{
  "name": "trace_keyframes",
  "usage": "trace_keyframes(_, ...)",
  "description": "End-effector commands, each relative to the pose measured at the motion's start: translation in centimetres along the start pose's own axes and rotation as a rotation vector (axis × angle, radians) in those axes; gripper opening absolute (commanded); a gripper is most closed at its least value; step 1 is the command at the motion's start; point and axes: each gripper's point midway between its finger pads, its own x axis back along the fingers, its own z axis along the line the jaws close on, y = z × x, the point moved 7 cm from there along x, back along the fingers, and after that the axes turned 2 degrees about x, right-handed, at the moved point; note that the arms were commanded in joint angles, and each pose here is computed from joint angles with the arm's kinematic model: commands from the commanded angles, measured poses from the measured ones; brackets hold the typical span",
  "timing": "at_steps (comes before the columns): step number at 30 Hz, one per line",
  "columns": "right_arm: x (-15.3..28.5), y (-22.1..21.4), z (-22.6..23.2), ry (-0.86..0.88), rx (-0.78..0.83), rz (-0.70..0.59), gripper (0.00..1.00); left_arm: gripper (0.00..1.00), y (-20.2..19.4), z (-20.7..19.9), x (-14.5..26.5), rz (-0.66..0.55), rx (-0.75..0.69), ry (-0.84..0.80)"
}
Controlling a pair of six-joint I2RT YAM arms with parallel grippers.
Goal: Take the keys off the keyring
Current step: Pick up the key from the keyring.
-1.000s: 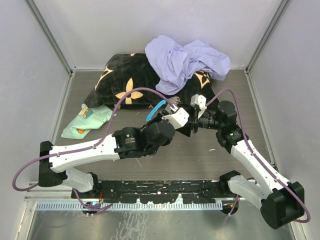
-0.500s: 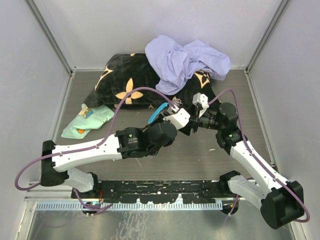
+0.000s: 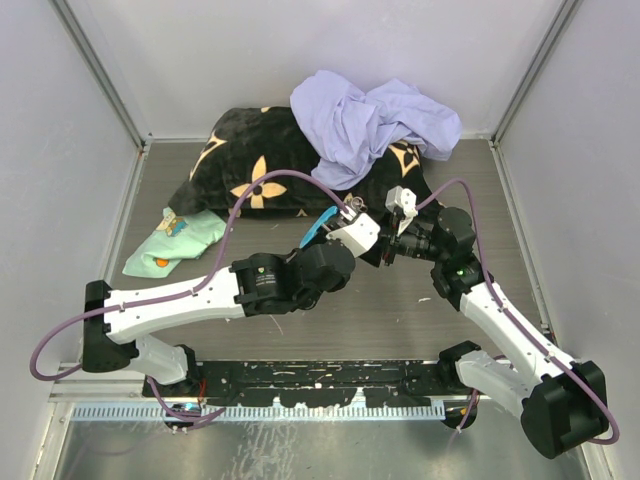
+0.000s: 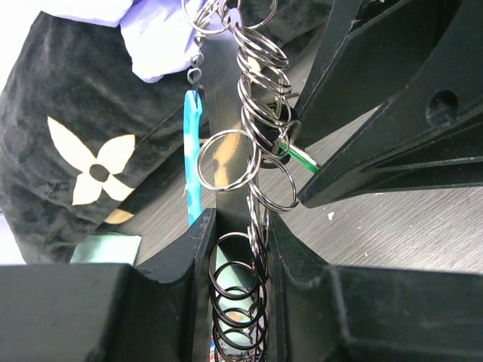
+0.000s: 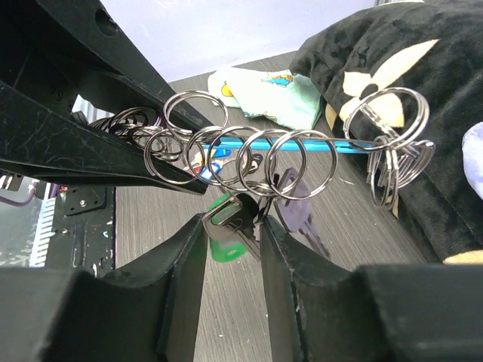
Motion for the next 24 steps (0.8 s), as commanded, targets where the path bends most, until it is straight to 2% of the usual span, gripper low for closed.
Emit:
trace_keyframes(1,0.1,1.6,0.0,-0.013,0.065,-0.053,0.37,0.00,2.4,1.0,0.8,-0.067,0.106,0.008)
trace_keyframes(19,0.2,1.9,1.1,0.096,0.069,-0.039,0.01,0.00,1.7,1.9,0.7,-0.058,0.122,0.026)
trace_keyframes(24,0.4,1.4,1.7,0.175,0.087,0.022,0.01,0.00,0.7,2.4,0.2,-0.057,0.158,0.021)
